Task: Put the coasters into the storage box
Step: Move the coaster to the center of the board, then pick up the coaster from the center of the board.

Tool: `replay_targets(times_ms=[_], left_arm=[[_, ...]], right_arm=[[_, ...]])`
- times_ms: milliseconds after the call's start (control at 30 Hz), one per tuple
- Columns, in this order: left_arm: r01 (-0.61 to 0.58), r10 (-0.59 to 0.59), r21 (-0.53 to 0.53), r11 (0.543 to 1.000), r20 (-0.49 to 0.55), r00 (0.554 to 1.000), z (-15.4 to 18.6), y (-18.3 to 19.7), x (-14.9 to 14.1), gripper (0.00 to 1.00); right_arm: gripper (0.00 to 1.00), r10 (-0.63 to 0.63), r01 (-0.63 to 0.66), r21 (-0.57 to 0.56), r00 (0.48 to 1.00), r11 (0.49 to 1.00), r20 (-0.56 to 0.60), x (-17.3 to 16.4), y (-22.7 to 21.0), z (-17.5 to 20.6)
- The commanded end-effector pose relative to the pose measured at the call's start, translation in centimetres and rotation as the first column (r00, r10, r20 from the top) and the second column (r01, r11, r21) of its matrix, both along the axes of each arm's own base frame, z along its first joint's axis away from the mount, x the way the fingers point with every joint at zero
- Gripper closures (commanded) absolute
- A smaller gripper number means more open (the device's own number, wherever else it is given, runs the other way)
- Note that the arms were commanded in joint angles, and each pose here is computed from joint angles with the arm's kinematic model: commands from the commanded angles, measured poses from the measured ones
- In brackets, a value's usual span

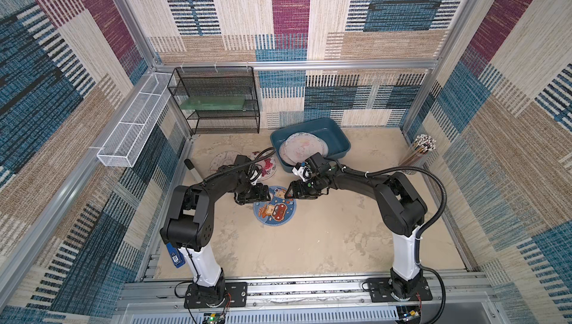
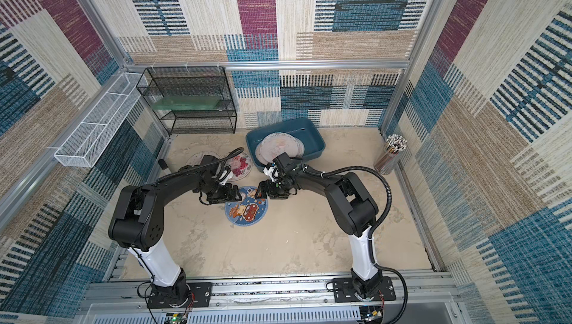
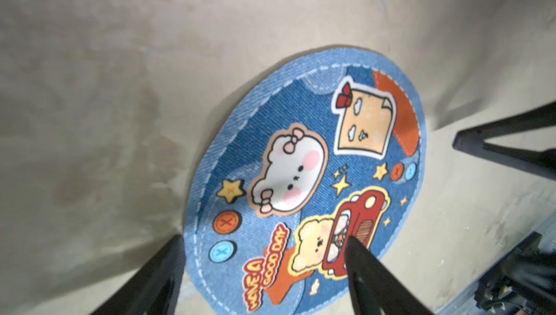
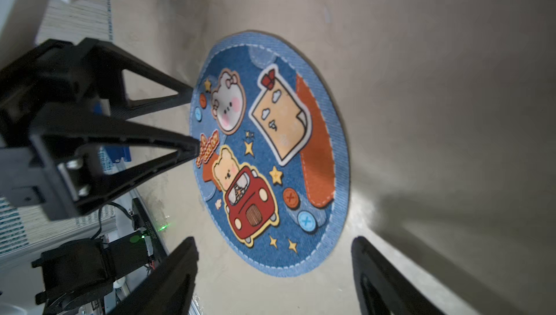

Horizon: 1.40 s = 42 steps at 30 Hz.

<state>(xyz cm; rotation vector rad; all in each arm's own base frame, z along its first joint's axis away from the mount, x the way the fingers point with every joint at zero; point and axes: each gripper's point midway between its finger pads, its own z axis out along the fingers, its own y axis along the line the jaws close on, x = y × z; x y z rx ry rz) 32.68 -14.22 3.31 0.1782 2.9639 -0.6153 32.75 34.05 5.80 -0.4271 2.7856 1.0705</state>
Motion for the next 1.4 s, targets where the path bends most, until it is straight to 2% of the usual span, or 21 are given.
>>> replay_targets(times_ms=[0,167,300,533,667,900,1233,1367], left_arm=[[-0.061,0.064,0.024,0.998,-0.147,0.987,-1.1,-0.5,-3.2,0.18],[-0.096,0.098,0.018,0.995,-0.151,0.984,-1.2,-0.8,-3.8,0.21],[-0.077,0.076,0.0,0.997,-0.149,0.986,-1.2,-1.8,-4.5,0.22],[-0.048,0.048,0.001,0.999,-0.154,0.987,-1.6,-2.8,-4.8,0.24],[-0.045,0.045,0.004,0.999,-0.156,0.987,-1.6,-2.8,-5.0,0.24],[-0.041,0.042,0.011,0.999,-0.159,0.986,-1.8,-2.7,-5.3,0.24],[-0.034,0.037,0.017,0.999,-0.166,0.985,-2.1,-2.7,-5.7,0.24],[-0.035,0.038,0.021,0.999,-0.167,0.985,-2.1,-2.7,-5.8,0.24]], right_arm=[[0.2,-0.016,0.016,-0.081,1.0,0.997,-0.001,-0.7,-1.2,-0.9],[0.25,-0.044,0.04,-0.157,0.999,0.987,-0.024,-1.6,-2.5,-1.7],[0.27,-0.074,0.065,-0.186,0.997,0.98,-0.038,-2.5,-3.4,-1.7],[0.29,-0.08,0.067,-0.186,0.995,0.98,-0.062,-2.8,-3.7,-2.4],[0.36,-0.088,0.068,-0.206,0.992,0.976,-0.087,-3.1,-4.0,-3.2],[0.46,-0.1,0.078,-0.201,0.99,0.977,-0.104,-3.7,-4.2,-3.8],[0.53,-0.101,0.088,-0.136,0.99,0.987,-0.096,-3.1,-3.4,-3.2],[0.62,-0.109,0.095,-0.138,0.99,0.986,-0.091,-3.0,-3.5,-3.1]])
